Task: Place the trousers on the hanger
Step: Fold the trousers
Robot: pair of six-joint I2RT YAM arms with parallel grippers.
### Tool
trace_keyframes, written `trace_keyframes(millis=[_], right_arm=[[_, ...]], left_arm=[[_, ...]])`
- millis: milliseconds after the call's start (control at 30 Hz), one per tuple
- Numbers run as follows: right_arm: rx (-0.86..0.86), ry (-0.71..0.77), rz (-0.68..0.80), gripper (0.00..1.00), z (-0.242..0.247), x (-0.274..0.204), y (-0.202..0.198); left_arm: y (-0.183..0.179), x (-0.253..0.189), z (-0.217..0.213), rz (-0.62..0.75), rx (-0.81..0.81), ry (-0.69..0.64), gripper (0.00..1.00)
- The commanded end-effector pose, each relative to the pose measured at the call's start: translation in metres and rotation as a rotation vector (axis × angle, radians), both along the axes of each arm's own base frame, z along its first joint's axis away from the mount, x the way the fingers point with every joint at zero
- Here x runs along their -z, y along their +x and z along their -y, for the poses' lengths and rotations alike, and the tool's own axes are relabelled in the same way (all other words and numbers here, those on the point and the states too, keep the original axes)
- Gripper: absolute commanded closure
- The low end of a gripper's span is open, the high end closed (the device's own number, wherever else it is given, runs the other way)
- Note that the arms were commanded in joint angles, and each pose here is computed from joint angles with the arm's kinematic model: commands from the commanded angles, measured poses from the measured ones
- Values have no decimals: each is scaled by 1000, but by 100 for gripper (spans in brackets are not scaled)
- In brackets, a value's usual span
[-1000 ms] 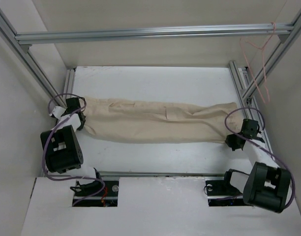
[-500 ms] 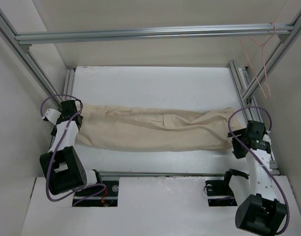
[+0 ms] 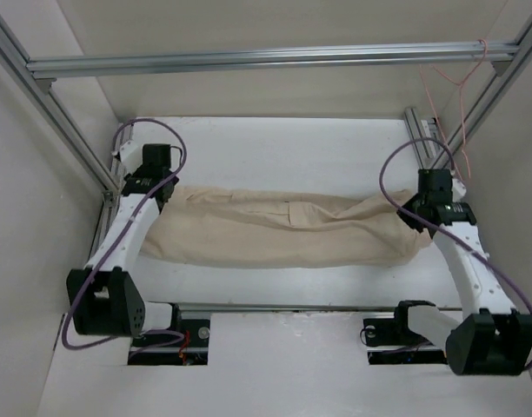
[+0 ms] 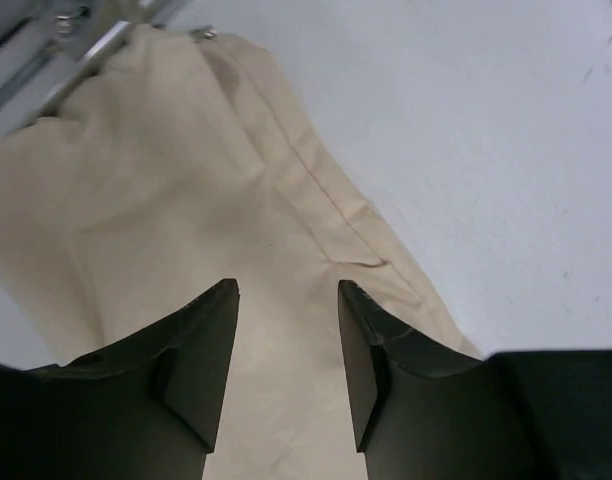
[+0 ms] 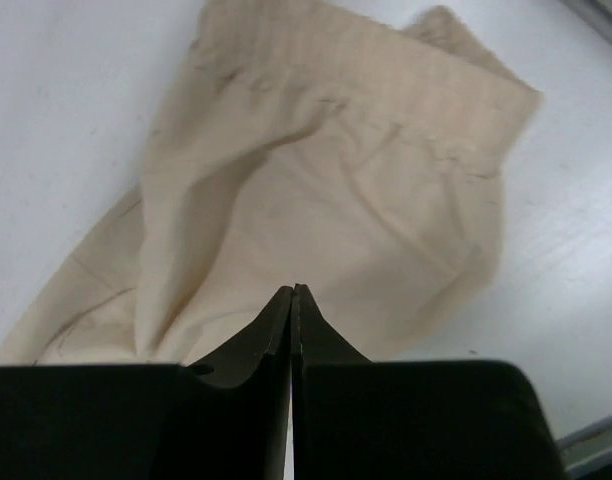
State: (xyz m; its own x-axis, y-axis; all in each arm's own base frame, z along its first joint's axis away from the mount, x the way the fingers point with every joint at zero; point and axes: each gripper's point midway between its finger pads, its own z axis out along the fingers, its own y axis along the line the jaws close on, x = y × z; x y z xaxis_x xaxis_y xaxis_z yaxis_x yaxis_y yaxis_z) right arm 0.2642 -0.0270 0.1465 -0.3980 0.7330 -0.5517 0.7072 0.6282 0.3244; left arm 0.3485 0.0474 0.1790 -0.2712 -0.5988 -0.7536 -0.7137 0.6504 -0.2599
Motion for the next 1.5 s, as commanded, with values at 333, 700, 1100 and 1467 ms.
trace_keyframes(millis=[333,700,1100,1467], right_arm=[[-100,-160,2,32,-9,-16,108],[-59,-190,-93,36,11,22,135],[42,-179,-50,90,32,4,133],[215,-85,-12,94,53,9,167]], left_arm=[[79,47,69,-225,323,52,35],[73,76,90,-288,368,33,37],[67,73,100,-274,379,68,81],[56,51,120,-213,432,144,62]])
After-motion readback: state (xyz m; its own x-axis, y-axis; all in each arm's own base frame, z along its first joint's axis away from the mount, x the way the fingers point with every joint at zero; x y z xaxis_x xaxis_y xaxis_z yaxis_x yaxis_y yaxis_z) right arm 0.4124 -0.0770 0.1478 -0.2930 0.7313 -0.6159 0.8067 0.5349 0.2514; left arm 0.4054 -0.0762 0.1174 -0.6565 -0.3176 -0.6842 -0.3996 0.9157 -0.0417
